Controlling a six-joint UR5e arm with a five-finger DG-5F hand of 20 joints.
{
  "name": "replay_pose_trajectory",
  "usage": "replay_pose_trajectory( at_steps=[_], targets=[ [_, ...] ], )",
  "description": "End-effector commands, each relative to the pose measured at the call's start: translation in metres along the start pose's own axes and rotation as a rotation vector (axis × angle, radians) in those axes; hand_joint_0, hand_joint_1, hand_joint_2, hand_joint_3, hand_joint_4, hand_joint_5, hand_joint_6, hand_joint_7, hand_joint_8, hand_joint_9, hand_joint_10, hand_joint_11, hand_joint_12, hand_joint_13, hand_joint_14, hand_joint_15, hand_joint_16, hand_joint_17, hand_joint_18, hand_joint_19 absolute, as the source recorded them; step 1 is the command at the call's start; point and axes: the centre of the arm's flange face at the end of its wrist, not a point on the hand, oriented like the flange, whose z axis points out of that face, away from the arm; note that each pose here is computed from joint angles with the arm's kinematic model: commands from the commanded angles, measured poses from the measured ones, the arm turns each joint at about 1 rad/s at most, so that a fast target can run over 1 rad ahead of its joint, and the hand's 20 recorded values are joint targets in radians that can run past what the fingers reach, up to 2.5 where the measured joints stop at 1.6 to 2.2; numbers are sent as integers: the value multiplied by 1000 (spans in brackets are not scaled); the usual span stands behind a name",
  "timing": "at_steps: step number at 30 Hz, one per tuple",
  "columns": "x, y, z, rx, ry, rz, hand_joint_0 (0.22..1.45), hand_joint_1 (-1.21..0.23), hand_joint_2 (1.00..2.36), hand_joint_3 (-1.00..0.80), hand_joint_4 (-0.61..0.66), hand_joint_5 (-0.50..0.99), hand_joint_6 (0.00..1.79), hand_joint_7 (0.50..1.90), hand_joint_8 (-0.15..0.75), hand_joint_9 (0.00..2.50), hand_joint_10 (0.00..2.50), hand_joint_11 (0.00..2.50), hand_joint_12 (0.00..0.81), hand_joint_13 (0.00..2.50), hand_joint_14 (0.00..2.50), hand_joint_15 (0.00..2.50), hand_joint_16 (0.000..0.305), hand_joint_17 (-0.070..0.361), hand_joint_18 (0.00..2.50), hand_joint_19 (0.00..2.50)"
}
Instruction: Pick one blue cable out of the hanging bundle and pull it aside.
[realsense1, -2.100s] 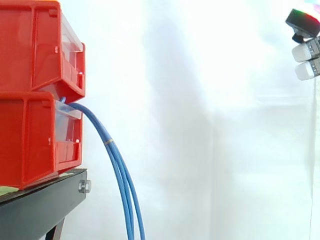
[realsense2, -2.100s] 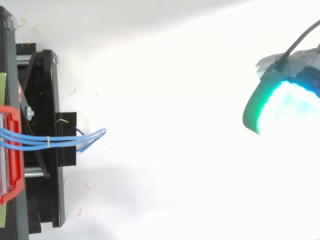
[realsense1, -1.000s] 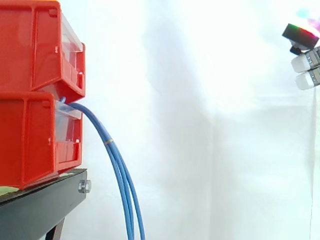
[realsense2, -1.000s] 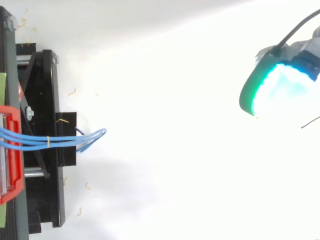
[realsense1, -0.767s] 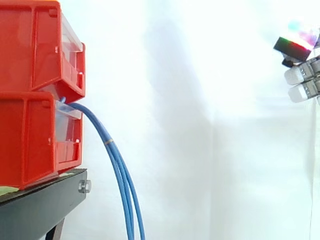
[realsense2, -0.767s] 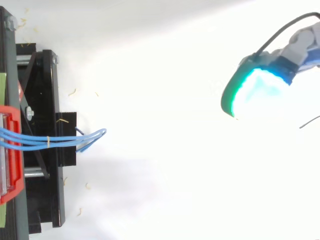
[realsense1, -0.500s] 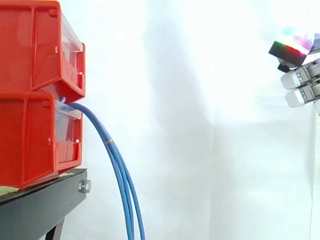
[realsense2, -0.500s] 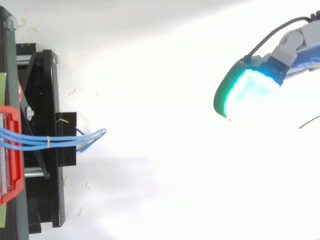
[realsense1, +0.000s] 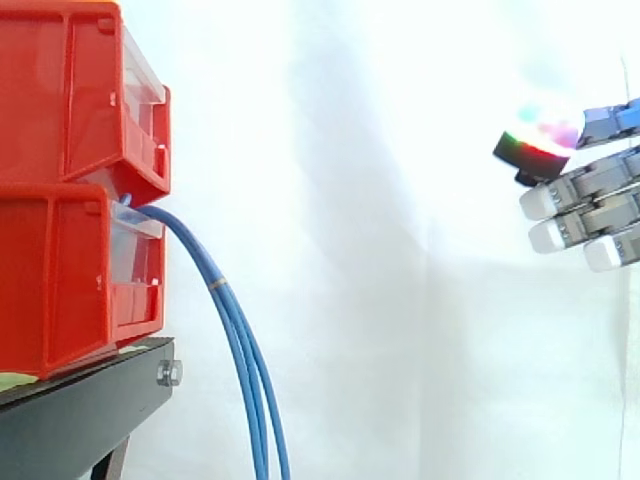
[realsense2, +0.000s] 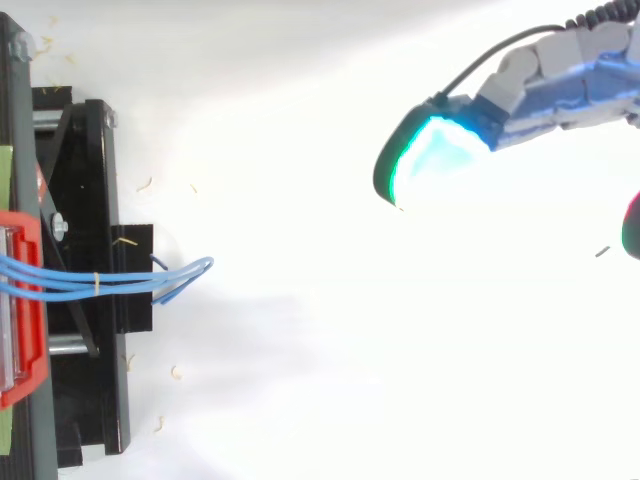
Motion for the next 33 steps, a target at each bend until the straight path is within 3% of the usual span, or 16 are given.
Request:
replay_pose_trajectory(
  at_steps=[1,4,7,12,16,19,23,27,28,33],
  targets=[
    [0,-15,9,0,-37,-20,499,-505,1004,-450,224,-215,502,707,280,391,1,0,373,332,4,119,61,138,320,259],
    [2,-40,19,23,-43,-21,499,-505,1004,-451,223,-215,502,706,280,391,0,0,373,332,5,123,61,138,320,264],
    [2,-51,23,30,-45,-9,498,-505,1005,-452,223,-215,502,706,279,392,0,0,373,333,4,120,61,138,320,271],
    [2,-55,27,15,-58,-4,498,-504,1004,-452,224,-215,502,707,280,391,0,0,374,332,5,122,61,138,320,263],
    [-1,-61,31,11,-107,-31,498,-504,1004,-454,226,-214,502,706,279,390,1,0,375,332,4,119,61,138,320,259],
    [1,-73,37,4,-119,-40,497,-504,1004,-452,226,-213,502,708,280,391,1,0,375,331,5,125,61,138,320,259],
    [8,-94,49,-25,-120,-33,497,-505,1004,-454,229,-213,502,708,280,393,0,0,376,332,4,119,61,138,319,259],
    [16,-104,60,-61,-115,-21,496,-504,1004,-451,229,-212,502,708,283,396,1,0,375,333,4,122,61,138,320,255],
    [21,-115,69,-71,-113,-21,496,-504,1004,-451,230,-212,502,707,282,396,0,0,375,333,5,122,61,138,318,260],
    [31,-139,86,-55,-97,-21,496,-504,1004,-453,232,-211,502,708,283,400,0,0,376,335,4,119,61,138,317,260]
  ],
)
